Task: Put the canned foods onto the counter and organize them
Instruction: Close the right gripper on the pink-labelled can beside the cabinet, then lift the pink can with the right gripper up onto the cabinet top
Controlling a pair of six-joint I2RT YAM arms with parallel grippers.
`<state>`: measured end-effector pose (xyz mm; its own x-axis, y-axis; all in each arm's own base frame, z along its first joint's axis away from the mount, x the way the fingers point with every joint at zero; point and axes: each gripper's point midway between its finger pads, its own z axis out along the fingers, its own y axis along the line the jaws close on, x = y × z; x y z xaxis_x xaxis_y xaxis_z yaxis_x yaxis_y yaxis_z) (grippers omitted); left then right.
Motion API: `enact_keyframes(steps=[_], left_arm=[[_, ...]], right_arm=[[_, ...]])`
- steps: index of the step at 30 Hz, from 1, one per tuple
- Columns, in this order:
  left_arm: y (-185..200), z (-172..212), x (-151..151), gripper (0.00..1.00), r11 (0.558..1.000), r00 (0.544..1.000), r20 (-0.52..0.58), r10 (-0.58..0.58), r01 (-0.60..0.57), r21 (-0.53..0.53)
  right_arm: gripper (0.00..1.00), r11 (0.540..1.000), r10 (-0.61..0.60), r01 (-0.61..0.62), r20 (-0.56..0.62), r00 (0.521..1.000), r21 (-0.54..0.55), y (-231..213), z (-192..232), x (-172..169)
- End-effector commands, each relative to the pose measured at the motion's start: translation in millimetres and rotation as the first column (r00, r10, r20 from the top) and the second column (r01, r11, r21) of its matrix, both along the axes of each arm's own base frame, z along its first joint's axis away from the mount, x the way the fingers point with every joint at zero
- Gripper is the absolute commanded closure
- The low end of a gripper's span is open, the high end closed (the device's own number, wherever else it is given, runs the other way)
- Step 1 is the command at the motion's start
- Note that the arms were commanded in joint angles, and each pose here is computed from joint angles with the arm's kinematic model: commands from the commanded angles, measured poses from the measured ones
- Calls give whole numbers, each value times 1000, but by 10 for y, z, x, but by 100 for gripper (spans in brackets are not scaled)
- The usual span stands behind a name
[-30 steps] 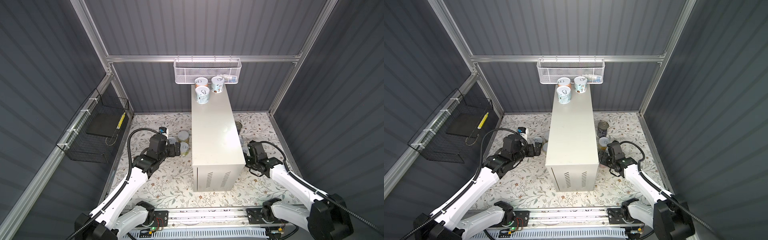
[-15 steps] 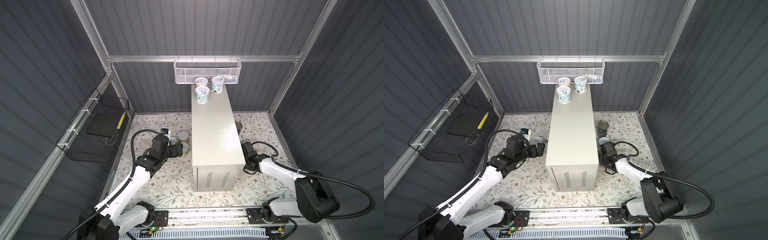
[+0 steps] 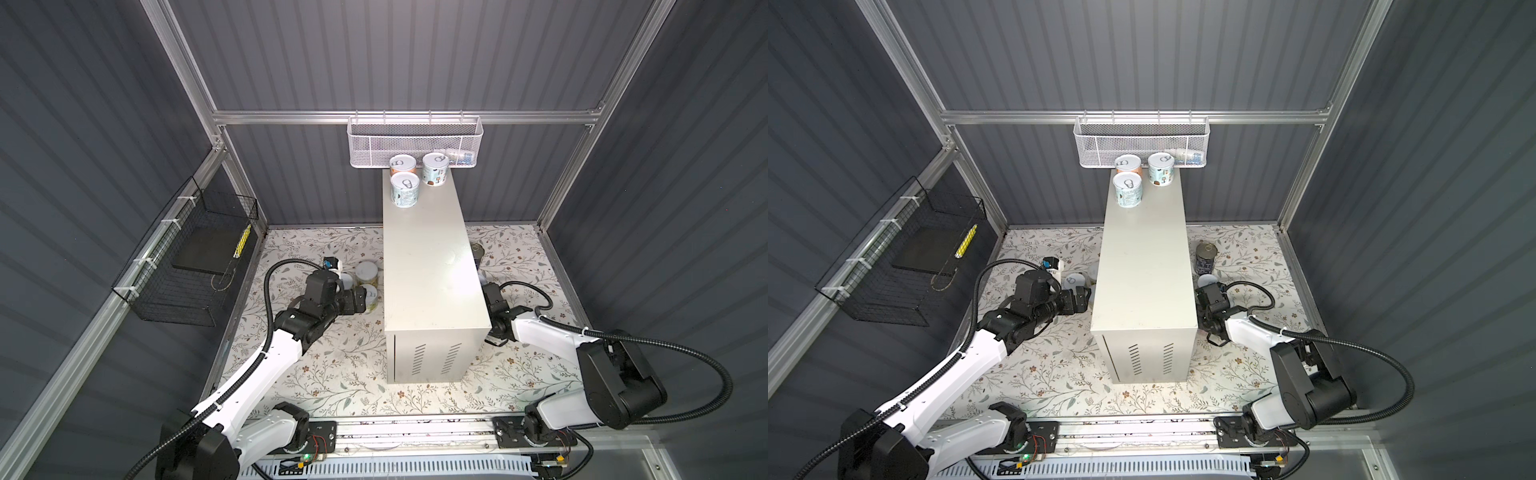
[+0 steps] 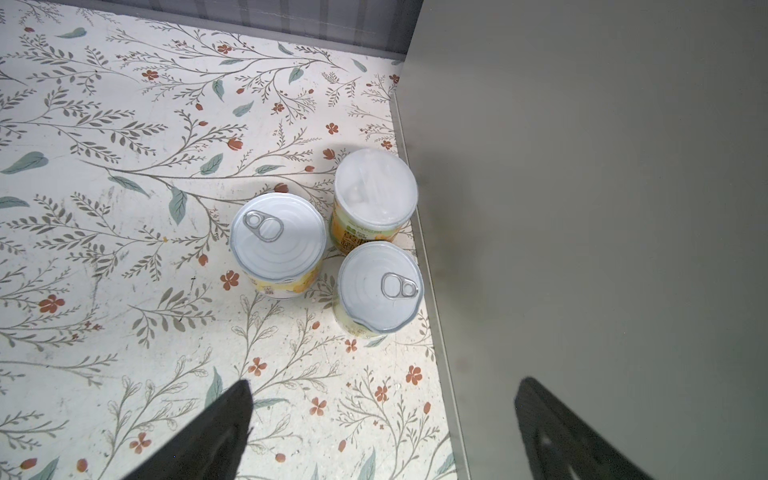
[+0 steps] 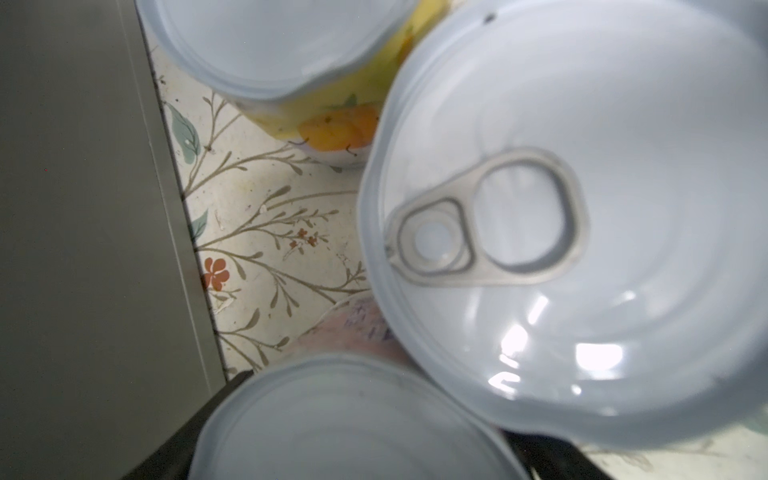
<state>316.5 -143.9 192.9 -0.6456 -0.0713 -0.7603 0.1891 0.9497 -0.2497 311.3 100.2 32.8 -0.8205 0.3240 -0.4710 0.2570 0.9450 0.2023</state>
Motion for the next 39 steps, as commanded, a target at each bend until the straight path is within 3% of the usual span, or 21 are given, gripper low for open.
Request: enact_keyframes(steps=[1,7,10,17,18,24,30,39], left_arm=[[2,7,-7,0,1000,1000,-14,3,-3,-10],[57,70,-56,0,1000,1000,5,16,-16,-8],[65,82,-69,0,1000,1000,12,16,-15,-9],[48,62,-31,0,1000,1000,9,12,-12,-2],[46,61,-29,1,1000,1000,8,13,-13,-2],[17,98,-6,1,1000,1000,9,7,-7,-15],[38,142,10,1,1000,1000,19,21,-21,-11],[-33,124,83,2,1000,1000,2,-5,5,0]], right_arm=[[19,1000,-4,4,-32,999,-14,-5,-117,-10],[30,1000,1,-2,-40,999,-13,10,-171,-19],[42,1000,4,-5,-42,999,-13,9,-156,-34],[96,1000,8,-8,-3,1000,2,-5,13,-76],[100,1000,7,-7,2,1000,1,-12,41,-79],[100,999,42,-42,25,999,19,-5,333,-179],[100,987,152,-150,27,988,-49,-115,905,-386],[100,965,255,-237,191,948,-110,-295,2307,-551]])
